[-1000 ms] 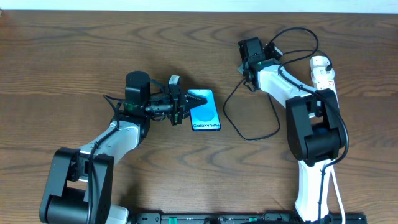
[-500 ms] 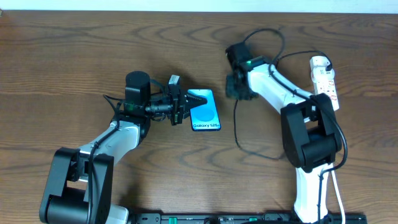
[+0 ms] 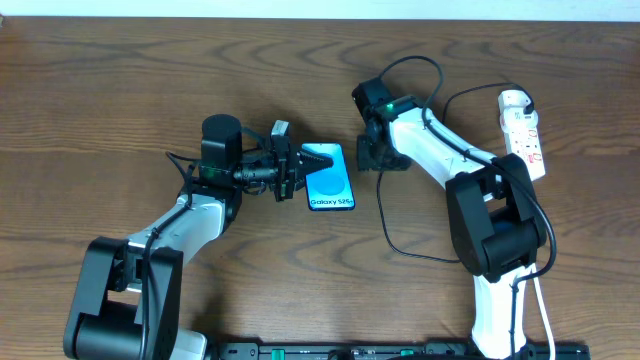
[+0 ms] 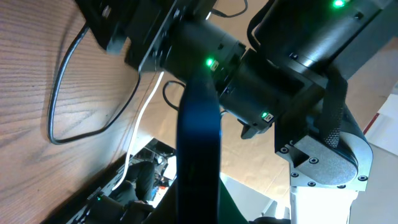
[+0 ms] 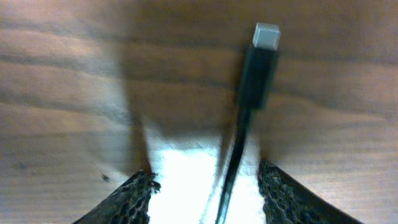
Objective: Plug charger to phone and switch on socket
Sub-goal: 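Grasp the USB-C cable end with the right gripper and lift it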
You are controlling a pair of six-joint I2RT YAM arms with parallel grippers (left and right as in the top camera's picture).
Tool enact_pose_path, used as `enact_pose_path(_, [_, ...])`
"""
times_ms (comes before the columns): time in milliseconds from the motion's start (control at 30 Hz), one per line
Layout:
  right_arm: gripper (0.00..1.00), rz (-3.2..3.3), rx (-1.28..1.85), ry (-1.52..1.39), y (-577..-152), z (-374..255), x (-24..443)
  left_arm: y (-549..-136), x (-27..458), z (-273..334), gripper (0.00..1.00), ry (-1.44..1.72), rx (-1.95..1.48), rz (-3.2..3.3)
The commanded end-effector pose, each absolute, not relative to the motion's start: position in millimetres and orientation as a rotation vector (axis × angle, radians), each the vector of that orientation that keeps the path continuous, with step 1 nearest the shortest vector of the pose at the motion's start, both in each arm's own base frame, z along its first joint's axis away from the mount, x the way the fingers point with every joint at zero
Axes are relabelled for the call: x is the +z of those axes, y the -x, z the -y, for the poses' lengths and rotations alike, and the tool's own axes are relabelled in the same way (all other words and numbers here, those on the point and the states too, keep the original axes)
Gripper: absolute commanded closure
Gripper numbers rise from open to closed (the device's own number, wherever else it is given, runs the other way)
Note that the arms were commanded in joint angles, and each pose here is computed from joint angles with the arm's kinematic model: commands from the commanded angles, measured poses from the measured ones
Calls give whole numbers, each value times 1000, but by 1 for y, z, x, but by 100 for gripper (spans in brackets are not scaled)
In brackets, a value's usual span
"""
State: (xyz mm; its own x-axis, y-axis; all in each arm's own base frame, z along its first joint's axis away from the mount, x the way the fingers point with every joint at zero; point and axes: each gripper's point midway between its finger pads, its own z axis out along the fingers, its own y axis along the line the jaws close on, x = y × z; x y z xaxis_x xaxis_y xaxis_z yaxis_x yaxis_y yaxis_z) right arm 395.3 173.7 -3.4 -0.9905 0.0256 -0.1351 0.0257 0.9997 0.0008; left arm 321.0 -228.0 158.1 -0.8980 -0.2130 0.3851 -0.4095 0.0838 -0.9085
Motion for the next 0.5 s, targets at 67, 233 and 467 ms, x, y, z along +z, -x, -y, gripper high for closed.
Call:
enact_pose_path(67, [60, -3088, -110, -157, -374, -162, -56, -324, 171, 229, 93, -564, 1969, 2208])
enact_pose_path(233, [69, -3082, -159, -156, -374, -156, -55, -324, 171, 229, 93, -564, 1969, 2208])
enact_pose_path(467, [75, -3063, -205, -155, -376, -151, -54, -324, 171, 229, 93, -563, 1969, 2208])
